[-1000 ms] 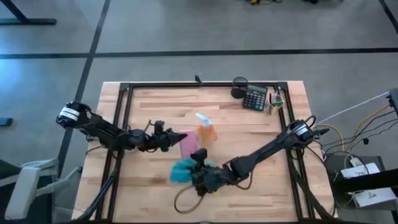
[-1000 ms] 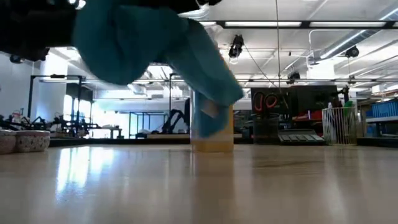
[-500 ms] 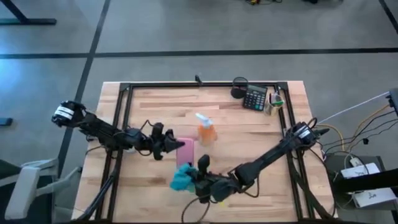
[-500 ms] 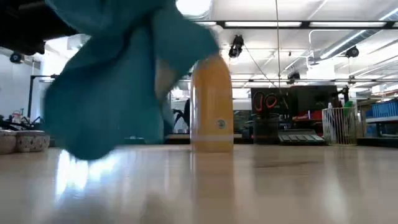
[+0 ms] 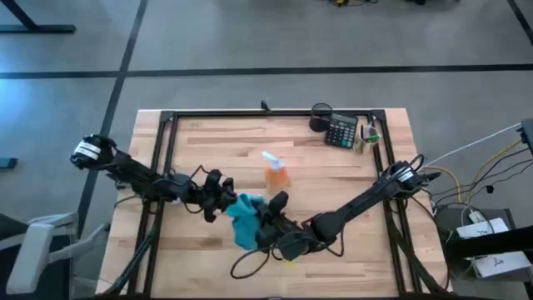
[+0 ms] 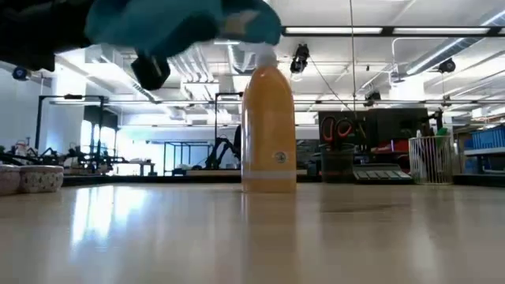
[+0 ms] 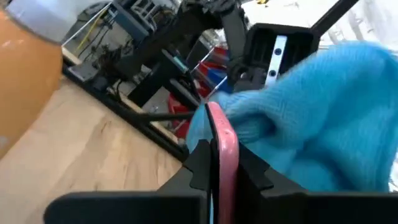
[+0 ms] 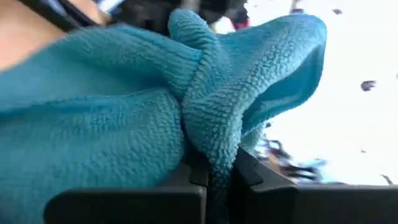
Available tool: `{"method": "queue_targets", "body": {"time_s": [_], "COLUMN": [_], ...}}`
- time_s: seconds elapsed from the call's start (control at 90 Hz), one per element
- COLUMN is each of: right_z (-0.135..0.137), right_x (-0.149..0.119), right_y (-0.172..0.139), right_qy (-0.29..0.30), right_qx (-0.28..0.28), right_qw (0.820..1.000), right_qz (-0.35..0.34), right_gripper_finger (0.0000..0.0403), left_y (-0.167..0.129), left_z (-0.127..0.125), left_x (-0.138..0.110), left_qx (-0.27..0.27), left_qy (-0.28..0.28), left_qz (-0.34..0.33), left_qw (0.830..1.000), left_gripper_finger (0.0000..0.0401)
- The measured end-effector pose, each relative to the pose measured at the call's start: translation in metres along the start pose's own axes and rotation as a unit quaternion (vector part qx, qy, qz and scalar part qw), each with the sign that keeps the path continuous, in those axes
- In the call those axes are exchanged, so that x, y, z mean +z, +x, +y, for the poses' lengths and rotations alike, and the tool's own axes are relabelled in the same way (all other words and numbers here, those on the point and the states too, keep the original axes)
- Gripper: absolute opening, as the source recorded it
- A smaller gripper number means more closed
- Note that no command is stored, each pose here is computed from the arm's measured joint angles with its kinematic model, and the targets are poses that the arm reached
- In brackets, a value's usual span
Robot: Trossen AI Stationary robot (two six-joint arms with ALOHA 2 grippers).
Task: Apply microfiber cloth
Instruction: Wipe the cellphone with the microfiber cloth
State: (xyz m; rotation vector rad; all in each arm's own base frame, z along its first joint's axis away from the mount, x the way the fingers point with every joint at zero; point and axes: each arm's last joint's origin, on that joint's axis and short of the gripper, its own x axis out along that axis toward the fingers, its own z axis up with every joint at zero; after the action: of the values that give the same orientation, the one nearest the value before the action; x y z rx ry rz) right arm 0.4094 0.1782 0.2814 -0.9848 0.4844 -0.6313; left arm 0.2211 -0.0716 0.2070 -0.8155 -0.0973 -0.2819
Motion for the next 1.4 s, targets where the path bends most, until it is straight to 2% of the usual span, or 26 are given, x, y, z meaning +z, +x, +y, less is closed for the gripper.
{"method": "queue_targets", "body": {"time_s": [0.1,0.211,0.3,0.489,0.633,0.789,0.867,1.022,1.133,1.278,1.4], "right_z": [-0.009,-0.005,-0.001,0.004,0.006,-0.001,-0.008,-0.008,-0.006,-0.001,0.003], "right_x": [0.002,0.003,0.002,0.001,0.002,0.008,0.013,0.009,0.002,0.0,0.001], "right_y": [0.003,0.004,0.006,0.006,0.004,0.003,0.005,0.02,0.029,0.023,0.005], "right_qy": [-0.002,0.019,0.061,0.092,0.102,0.068,0.069,0.088,0.108,0.116,0.088], "right_qx": [-0.021,0.018,0.053,0.065,0.076,0.068,0.065,0.117,0.133,0.131,0.08], "right_qw": [1.0,0.999,0.996,0.992,0.99,0.993,0.991,0.981,0.98,0.982,0.992], "right_qz": [0.018,-0.018,-0.047,-0.052,-0.061,-0.074,-0.092,-0.125,-0.1,-0.069,-0.034], "right_gripper_finger": [0.0,0.0,0.0,0.0,0.0,0.0,0.0,0.0,0.0,0.0,0.0], "left_y": [-0.001,-0.001,-0.001,-0.001,-0.001,0.003,0.005,0.014,0.016,0.009,0.001], "left_z": [-0.005,-0.006,-0.007,-0.006,-0.007,-0.006,-0.004,-0.004,-0.004,-0.005,-0.007], "left_x": [-0.003,0.001,0.0,0.0,0.0,-0.001,-0.001,0.001,0.0,0.003,0.009], "left_qx": [-0.037,-0.04,-0.045,-0.037,-0.055,-0.023,0.001,0.031,0.041,0.045,0.071], "left_qy": [0.001,0.008,0.013,0.023,0.051,0.053,0.054,0.064,0.078,0.083,0.093], "left_qz": [0.029,0.011,0.013,0.009,0.024,0.031,0.029,0.036,0.046,0.039,0.015], "left_qw": [0.999,0.999,0.999,0.999,0.997,0.998,0.998,0.997,0.995,0.995,0.993], "left_gripper_finger": [0.001,0.001,0.001,0.001,0.001,0.001,0.001,0.001,0.001,0.001,0.001]}}
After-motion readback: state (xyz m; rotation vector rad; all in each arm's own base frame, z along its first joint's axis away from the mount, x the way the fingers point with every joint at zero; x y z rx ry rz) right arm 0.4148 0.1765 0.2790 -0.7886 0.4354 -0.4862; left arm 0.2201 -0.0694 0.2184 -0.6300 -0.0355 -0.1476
